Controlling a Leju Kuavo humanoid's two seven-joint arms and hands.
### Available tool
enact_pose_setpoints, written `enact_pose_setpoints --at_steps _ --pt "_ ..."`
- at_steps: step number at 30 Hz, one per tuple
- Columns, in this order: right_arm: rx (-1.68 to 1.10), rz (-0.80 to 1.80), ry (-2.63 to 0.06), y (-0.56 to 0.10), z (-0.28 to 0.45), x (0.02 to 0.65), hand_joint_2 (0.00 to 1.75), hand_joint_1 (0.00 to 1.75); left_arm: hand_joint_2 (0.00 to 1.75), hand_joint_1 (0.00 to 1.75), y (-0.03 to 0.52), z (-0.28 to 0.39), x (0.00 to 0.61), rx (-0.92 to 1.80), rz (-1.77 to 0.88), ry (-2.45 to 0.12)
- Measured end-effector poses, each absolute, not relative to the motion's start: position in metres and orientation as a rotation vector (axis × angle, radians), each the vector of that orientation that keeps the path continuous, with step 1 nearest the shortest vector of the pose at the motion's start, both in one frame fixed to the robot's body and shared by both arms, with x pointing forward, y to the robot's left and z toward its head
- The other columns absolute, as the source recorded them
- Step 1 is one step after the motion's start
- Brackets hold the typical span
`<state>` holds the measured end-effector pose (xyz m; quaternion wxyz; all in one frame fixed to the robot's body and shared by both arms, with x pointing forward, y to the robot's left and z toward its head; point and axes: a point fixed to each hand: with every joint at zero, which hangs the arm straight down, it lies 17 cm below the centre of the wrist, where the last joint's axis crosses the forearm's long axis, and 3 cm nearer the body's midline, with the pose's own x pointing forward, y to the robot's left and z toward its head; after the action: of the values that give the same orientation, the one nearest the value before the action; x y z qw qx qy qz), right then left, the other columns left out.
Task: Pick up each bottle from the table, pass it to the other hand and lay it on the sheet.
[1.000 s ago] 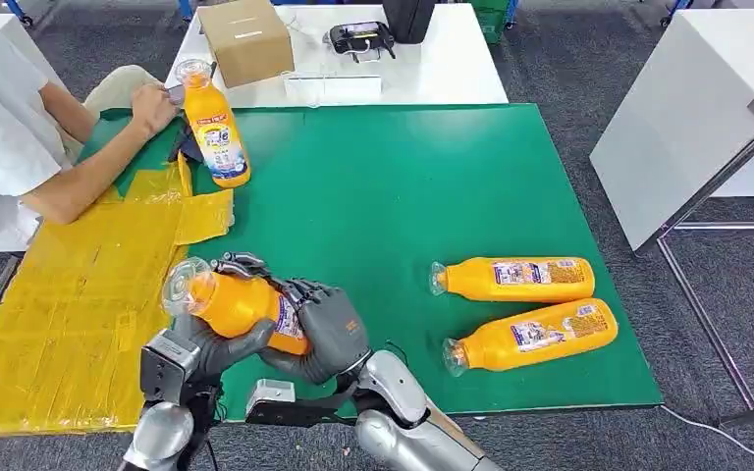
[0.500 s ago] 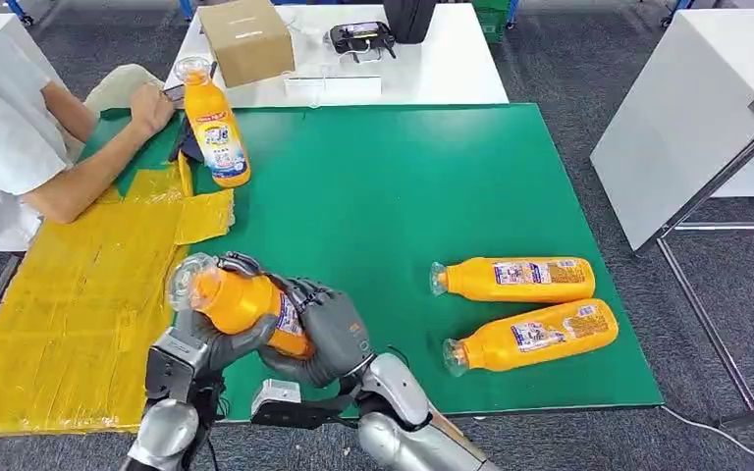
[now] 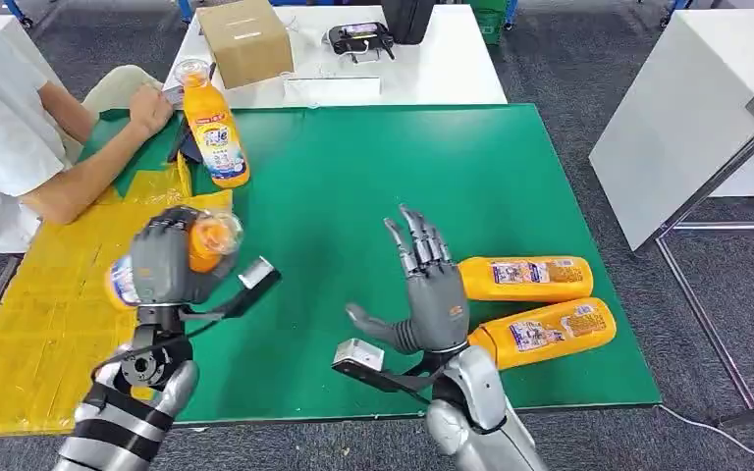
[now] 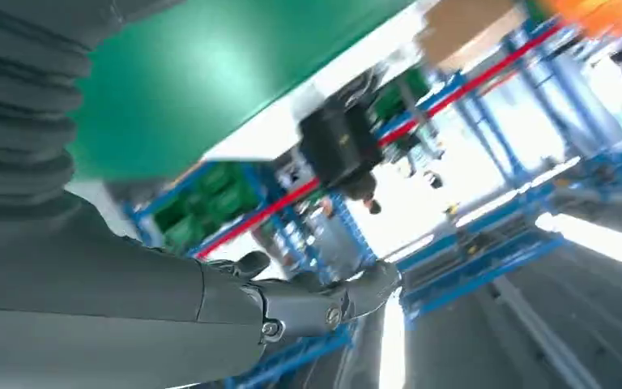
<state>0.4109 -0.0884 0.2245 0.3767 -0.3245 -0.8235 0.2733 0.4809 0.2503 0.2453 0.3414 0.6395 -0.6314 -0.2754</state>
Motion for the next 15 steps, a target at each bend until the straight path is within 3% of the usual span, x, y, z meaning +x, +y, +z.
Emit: enact_pose_setpoints --at_steps 8,9,10,11,15 --pt "-0.916 0.779 -2.047 -0.101 0.225 0.421 0.00 0.00 1.75 1.75 0.267 0.197 0.522 1.821 -1.021 -1.404" --pt "-0.936 0.820 -2.009 -0.102 0.219 0.426 0.00 0.00 1.75 0.00 0.269 0.184 0.527 1.833 -1.079 -1.374" --pt "-0.957 0.870 -1.964 -0.103 0.213 0.431 0.00 0.00 1.75 0.00 0.271 0.171 0.531 1.843 -1.139 -1.348" --pt "-0.979 0.923 -1.917 -0.106 0.206 0.438 0.00 0.00 0.00 0.00 0.272 0.158 0.533 1.851 -1.195 -1.331" --pt "-1.027 1.099 -1.736 -0.126 0.170 0.464 0.00 0.00 0.00 0.00 0.269 0.115 0.531 1.666 -1.291 -1.382"
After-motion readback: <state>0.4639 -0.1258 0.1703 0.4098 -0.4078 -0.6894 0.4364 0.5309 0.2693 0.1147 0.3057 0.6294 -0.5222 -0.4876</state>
